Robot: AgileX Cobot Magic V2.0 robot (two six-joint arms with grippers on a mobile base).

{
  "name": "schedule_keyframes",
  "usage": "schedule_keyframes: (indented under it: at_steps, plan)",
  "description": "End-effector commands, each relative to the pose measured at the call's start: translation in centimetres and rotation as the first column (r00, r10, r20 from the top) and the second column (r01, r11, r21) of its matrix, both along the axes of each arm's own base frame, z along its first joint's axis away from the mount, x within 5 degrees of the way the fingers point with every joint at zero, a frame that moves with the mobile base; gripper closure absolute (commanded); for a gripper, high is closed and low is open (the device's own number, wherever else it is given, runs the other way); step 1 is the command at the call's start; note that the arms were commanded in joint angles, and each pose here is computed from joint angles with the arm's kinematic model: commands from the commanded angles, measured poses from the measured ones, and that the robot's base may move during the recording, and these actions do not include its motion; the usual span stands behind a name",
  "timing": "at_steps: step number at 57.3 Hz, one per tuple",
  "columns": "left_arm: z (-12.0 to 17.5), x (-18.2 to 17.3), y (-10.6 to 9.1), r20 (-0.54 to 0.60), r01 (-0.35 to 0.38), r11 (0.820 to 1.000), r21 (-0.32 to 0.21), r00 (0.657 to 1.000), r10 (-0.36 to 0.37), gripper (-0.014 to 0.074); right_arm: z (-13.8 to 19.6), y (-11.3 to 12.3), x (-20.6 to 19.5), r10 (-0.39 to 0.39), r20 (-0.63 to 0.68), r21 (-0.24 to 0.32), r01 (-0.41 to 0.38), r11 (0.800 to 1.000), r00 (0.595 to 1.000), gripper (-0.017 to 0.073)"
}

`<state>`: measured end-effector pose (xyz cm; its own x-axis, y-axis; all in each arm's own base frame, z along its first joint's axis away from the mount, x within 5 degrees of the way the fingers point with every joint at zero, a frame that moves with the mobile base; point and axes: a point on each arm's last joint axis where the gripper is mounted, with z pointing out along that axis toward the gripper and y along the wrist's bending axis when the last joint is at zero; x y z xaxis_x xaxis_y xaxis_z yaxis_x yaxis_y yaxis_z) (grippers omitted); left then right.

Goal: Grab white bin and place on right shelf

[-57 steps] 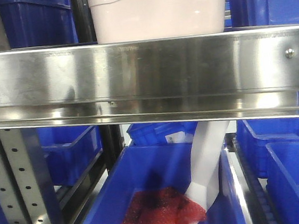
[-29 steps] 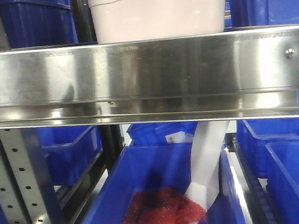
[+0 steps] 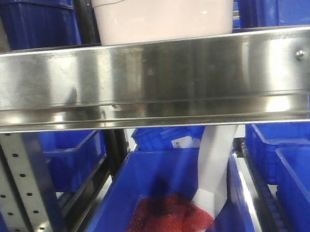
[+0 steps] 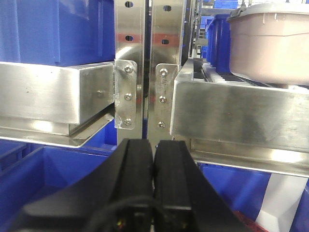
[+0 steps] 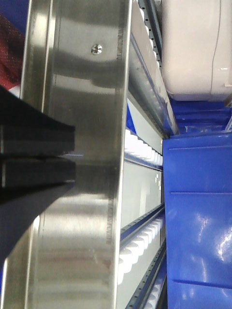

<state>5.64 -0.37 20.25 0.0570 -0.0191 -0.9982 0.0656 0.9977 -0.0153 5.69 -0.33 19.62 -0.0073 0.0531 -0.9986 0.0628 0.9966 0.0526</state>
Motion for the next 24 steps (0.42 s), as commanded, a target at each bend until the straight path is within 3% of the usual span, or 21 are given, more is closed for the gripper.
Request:
schedule_keyframes:
  at_steps: [1,24]
  plan:
    - [0.73,-0.14,0.07,0.098,-0.003,1.0,-0.027,0.995,0.005,0.0712,1.72,-0.05,-0.34,-0.009,0.129,-0.026,0.013,1.0,0.992,0.0489]
    - [0.73,-0.14,0.07,0.098,-0.003,1.0,-0.027,0.995,0.005,0.0712,1.72,-0.05,-0.34,-0.009,0.129,-0.026,0.013,1.0,0.992,0.0489]
